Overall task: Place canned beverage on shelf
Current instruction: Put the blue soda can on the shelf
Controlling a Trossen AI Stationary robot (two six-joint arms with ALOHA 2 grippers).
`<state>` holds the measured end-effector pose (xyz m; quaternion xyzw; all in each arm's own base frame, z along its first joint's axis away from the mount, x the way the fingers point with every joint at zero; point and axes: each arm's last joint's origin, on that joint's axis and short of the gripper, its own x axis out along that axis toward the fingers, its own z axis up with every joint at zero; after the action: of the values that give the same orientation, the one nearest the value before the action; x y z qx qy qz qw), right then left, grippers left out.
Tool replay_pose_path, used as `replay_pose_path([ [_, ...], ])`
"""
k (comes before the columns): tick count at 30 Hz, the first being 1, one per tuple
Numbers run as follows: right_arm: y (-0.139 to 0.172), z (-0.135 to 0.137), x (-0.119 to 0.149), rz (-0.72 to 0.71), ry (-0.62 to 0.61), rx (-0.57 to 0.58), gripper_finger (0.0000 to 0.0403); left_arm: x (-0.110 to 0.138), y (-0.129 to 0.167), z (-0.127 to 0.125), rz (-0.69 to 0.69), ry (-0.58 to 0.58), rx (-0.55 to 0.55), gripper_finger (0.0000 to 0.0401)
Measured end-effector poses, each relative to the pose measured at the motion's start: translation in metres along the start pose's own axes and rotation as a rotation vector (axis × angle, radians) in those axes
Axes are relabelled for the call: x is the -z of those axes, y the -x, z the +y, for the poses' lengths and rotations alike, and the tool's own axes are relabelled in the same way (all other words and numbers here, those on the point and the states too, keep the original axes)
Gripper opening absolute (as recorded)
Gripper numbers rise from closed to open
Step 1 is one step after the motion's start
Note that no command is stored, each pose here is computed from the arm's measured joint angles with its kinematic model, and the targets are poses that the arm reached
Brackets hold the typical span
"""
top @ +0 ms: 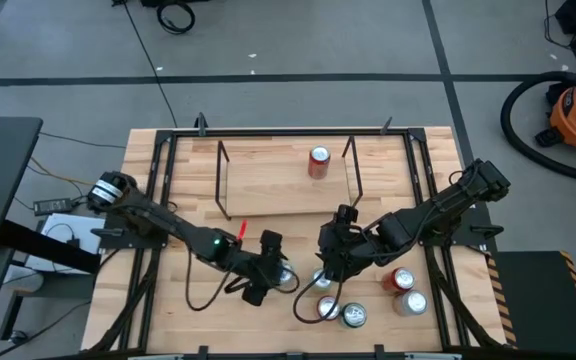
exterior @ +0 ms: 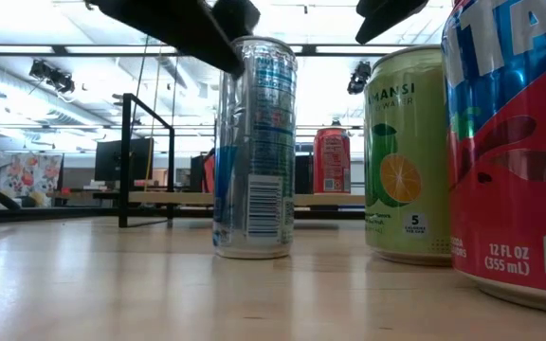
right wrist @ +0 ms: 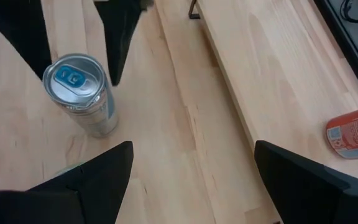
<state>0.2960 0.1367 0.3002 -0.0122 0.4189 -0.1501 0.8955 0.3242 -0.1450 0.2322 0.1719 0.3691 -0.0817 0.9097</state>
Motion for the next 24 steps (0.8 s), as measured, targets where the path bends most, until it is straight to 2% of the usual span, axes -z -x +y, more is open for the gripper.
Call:
replay_pose_path([
  [6, 0.000, 0.001, -0.002, -0.023, -0.023, -0.003, 0.0347, -0.004, 0.020, -0.015, -0.033, 0.110, -0.080, 0.0337],
  [9, 0.000, 0.002, -0.003, -0.057, -0.032, 0.028, 0.0347, -0.003, 0.024, -0.023, -0.049, 0.188, -0.158, 0.0337],
  [12, 0.000, 0.002, -0.003, -0.073, -0.032, 0.059, 0.0347, -0.004, 0.028, -0.031, -0.086, 0.302, -0.215, 0.0337],
  [17, 0.000, 0.002, -0.004, -0.090, -0.050, 0.070, 0.0347, -0.007, 0.031, -0.042, -0.156, 0.457, -0.245, 0.0337],
  [21, 0.000, 0.002, -0.005, -0.100, -0.042, 0.066, 0.0347, -0.007, 0.035, -0.049, -0.197, 0.490, -0.303, 0.0337],
  [24, 0.001, 0.003, -0.005, -0.108, -0.028, 0.073, 0.0347, -0.005, 0.038, -0.064, -0.232, 0.473, -0.358, 0.0337],
])
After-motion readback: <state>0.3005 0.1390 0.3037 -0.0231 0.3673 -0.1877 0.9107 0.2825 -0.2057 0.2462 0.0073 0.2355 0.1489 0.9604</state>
